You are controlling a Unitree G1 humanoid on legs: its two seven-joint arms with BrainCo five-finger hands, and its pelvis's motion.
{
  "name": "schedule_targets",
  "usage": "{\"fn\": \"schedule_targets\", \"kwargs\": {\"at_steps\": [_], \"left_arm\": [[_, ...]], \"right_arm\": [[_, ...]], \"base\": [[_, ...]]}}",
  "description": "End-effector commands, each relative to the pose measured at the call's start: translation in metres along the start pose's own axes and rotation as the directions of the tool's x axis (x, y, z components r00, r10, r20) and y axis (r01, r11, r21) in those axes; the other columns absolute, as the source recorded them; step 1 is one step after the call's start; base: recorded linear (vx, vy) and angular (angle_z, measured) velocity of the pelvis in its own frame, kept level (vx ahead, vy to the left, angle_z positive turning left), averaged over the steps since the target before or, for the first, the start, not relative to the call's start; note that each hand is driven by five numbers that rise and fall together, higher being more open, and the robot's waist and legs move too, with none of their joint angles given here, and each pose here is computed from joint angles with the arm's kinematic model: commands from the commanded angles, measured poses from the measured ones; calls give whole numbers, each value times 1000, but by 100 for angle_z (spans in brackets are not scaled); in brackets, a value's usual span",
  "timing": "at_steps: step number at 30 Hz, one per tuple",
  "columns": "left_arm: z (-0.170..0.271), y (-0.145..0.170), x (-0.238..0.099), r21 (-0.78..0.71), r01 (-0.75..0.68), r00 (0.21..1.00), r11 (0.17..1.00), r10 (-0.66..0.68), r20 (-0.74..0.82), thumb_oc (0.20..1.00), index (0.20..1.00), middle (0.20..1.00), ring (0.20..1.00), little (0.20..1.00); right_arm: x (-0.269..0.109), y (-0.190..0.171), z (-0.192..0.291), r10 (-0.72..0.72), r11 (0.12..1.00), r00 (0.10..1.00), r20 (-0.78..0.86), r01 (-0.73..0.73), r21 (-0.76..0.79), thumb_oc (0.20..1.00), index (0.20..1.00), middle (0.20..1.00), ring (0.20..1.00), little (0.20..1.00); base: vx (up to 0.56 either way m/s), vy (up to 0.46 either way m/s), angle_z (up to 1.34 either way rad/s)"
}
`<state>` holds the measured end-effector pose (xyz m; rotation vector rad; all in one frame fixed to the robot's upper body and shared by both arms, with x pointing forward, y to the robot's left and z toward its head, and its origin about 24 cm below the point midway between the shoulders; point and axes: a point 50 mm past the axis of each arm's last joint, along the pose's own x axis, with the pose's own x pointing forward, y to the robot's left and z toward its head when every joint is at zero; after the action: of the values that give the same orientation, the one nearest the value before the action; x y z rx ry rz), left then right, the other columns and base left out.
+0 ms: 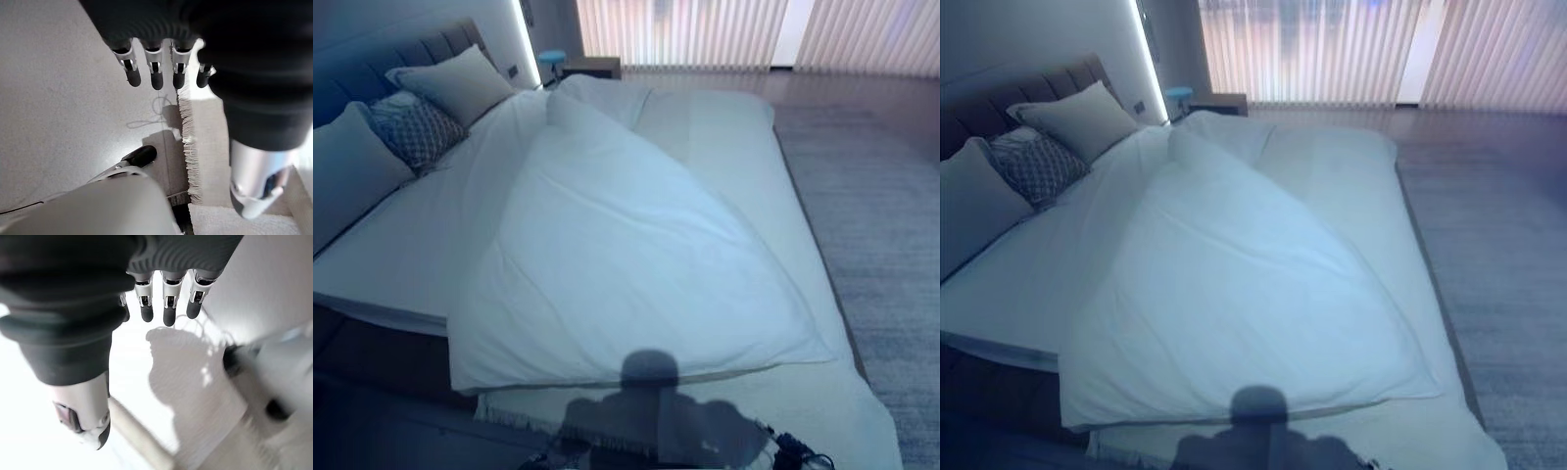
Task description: Make the bed
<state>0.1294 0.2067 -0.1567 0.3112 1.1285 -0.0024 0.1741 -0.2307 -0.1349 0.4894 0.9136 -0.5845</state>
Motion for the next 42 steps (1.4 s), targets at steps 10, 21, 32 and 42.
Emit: {"fn": "schedule_targets", "kwargs": {"at_steps": [10,21,32,42], "left_arm": [[49,-12,3,-35,-8,991,999,13,132,1000,1000,1000,1000,1000],[71,-18,1,-84,17,977,996,2,212,1000,1000,1000,1000,1000],[83,-21,-1,-76,29,966,997,-9,257,1000,1000,1000,1000,1000],[94,-25,-4,-100,51,950,994,-18,311,1000,1000,1000,1000,1000]], "right_arm": [[-11,90,94,120,950,951,285,-193,243,1000,1000,1000,1000,1000],[-44,120,192,113,842,849,517,-358,404,1000,1000,1000,1000,1000],[-89,141,241,192,760,630,752,-580,293,1000,1000,1000,1000,1000],[-110,146,266,165,811,559,812,-546,211,1000,1000,1000,1000,1000]], "base": [[0,0,0],[1,-5,1],[1,0,-3],[0,0,0]]}}
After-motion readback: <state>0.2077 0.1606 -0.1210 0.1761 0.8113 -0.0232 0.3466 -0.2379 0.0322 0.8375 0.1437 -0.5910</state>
